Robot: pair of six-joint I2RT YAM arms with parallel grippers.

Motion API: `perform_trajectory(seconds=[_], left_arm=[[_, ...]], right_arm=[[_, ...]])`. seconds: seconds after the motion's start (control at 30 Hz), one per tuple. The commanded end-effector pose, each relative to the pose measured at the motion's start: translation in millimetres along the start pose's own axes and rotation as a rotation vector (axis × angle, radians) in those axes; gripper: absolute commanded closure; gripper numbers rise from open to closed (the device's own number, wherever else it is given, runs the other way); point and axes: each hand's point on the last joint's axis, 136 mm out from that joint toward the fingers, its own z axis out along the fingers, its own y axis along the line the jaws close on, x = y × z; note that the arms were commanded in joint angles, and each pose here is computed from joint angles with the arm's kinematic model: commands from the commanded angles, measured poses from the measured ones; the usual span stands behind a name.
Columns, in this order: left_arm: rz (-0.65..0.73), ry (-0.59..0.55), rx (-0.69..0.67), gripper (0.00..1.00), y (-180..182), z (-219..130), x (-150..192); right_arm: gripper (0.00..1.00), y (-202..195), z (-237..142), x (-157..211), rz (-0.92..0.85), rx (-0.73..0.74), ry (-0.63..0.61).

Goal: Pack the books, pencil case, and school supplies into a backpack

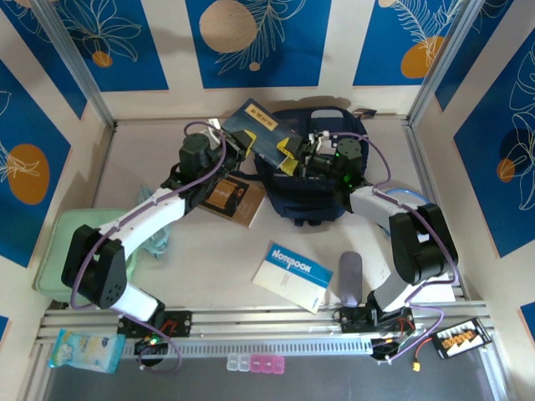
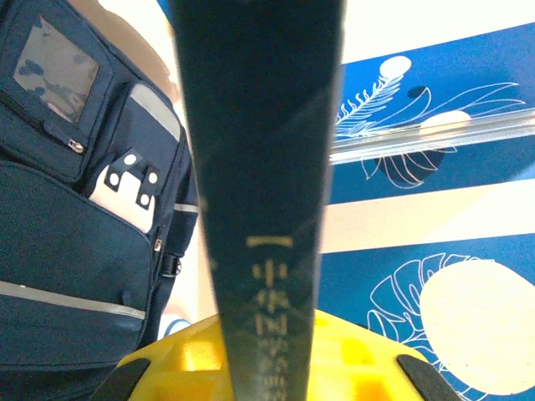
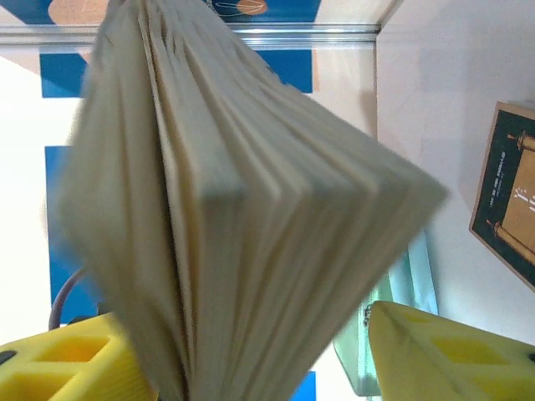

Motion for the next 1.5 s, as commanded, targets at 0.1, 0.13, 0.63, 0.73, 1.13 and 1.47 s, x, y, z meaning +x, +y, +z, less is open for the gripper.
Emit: perform_trajectory(seconds=[0.1, 0.13, 0.63, 0.73, 1.13, 1.47], left_arm=[[0.009, 0.031, 0.094, 1.00, -21.4, -1.2, 11.4], [0.006, 0.035, 0.086, 1.00, -18.5, -1.5, 13.8], [0.340, 0.229, -0.305, 0.35, 57.7, -11.4, 40.9], [0.495, 0.339, -0.334, 0.27, 71.3, -2.8, 50.7], [0.654, 0.612, -0.255, 0.21, 109.8, 101.9, 94.8], [0.626, 0.617, -0.437, 0.23, 187.8, 148.0, 90.4]], right_arm=[[0.48, 8.9, -1.9, 1.2, -0.002, -0.036, -0.009], [0.51, 9.4, -2.8, 1.0, -0.003, -0.039, -0.014], [0.93, 5.3, -79.9, -25.8, -0.175, 0.231, -0.230], [0.93, 1.9, -117.0, -34.5, -0.209, 0.352, -0.347], [0.92, -21.1, -192.2, -46.8, -0.198, 0.693, -0.537], [0.92, -64.1, -211.6, -57.6, -0.079, 0.849, -0.511]])
